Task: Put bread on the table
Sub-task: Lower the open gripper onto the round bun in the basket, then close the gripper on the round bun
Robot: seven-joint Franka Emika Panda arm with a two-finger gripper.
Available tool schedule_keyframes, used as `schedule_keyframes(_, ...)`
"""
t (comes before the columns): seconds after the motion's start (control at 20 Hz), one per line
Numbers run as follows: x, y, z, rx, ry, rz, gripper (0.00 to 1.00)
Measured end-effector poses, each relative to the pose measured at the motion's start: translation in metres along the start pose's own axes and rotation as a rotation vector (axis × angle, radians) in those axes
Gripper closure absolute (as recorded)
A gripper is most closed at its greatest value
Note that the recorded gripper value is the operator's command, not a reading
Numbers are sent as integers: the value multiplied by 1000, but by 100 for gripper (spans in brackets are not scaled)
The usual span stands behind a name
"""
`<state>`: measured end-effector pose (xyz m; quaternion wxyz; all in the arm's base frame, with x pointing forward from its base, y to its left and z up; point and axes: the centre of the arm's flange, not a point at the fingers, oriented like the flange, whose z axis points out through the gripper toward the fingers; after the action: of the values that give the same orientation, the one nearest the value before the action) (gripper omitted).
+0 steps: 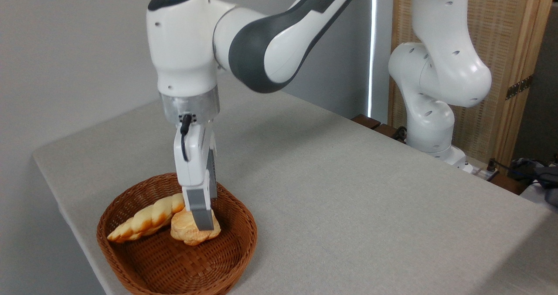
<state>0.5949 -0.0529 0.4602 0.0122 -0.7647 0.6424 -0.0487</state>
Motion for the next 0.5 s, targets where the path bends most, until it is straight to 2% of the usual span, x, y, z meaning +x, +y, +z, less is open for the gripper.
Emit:
schedule_keyframes(0.2,14,-4,20,16,-10,33,0)
schedule_keyframes(0.5,27,-2,27,14,-6,55,0)
